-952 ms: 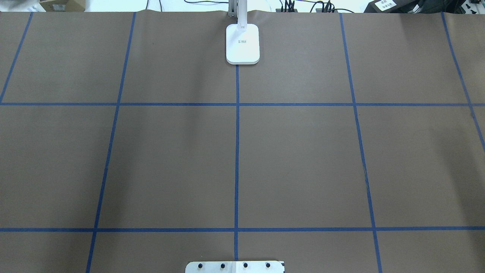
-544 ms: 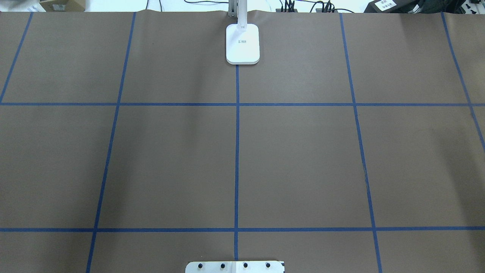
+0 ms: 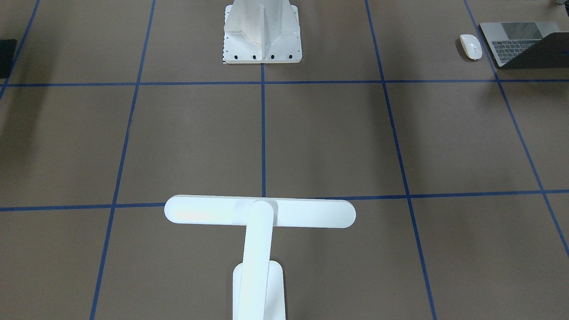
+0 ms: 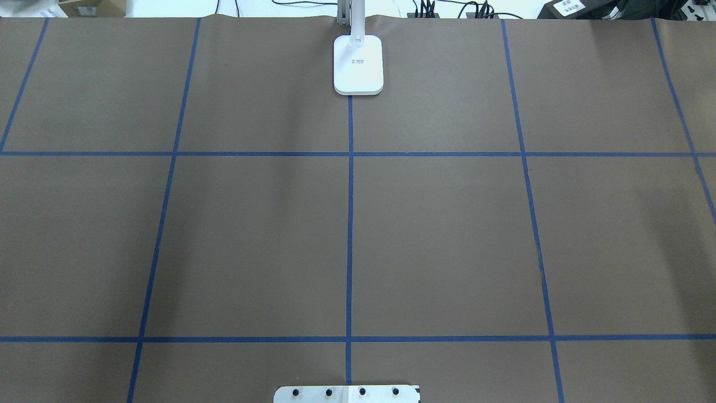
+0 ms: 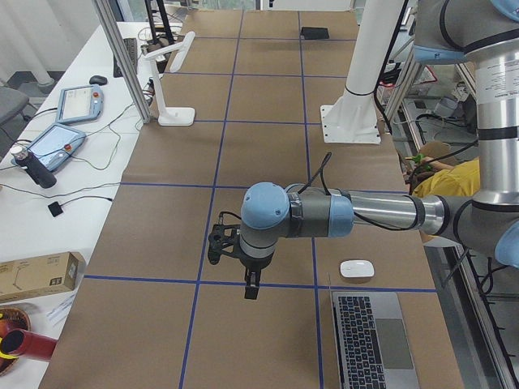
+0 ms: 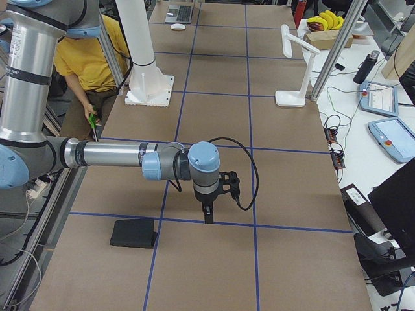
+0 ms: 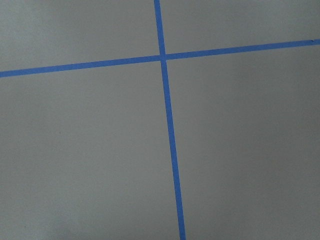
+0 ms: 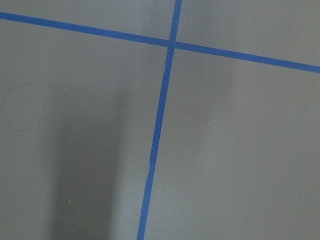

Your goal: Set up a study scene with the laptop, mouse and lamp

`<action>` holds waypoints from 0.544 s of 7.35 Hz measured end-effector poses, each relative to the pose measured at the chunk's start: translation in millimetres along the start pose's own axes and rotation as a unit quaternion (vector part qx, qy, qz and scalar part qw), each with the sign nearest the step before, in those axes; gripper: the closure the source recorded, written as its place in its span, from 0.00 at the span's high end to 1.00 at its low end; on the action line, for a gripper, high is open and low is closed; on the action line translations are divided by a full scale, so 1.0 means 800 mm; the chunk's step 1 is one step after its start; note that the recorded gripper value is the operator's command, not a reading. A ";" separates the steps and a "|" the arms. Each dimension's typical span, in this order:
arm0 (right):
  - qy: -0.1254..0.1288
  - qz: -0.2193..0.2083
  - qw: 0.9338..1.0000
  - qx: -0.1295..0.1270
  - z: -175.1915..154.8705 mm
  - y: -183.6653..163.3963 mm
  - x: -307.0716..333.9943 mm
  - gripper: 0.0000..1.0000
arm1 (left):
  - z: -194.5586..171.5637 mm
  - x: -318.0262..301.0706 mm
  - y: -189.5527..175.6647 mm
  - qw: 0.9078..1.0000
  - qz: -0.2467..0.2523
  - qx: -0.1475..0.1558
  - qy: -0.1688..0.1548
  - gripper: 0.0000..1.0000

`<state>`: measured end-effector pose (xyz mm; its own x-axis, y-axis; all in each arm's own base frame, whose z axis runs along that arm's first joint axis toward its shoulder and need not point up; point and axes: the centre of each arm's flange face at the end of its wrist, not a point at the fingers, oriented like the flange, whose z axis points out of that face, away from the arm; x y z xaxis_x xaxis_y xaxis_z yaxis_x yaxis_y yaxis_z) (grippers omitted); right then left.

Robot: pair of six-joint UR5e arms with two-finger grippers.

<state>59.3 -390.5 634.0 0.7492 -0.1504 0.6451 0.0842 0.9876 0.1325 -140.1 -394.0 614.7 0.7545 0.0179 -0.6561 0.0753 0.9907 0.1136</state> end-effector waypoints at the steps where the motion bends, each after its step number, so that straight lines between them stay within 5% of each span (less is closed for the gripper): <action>1: 0.000 0.000 1.000 0.000 0.000 0.000 0.000 1.00 | -0.004 -0.009 0.001 1.000 -0.007 0.000 -0.016 1.00; 4: 0.000 -0.001 1.000 -0.001 0.001 0.001 0.000 1.00 | 0.010 -0.053 0.052 0.993 -0.110 -0.021 -0.035 1.00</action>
<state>59.3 -389.5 634.8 0.7492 -0.1522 0.6446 0.0863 0.9874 0.1328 -163.8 -355.0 653.0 0.7659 -0.2078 -0.6085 0.2178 0.9742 -0.0586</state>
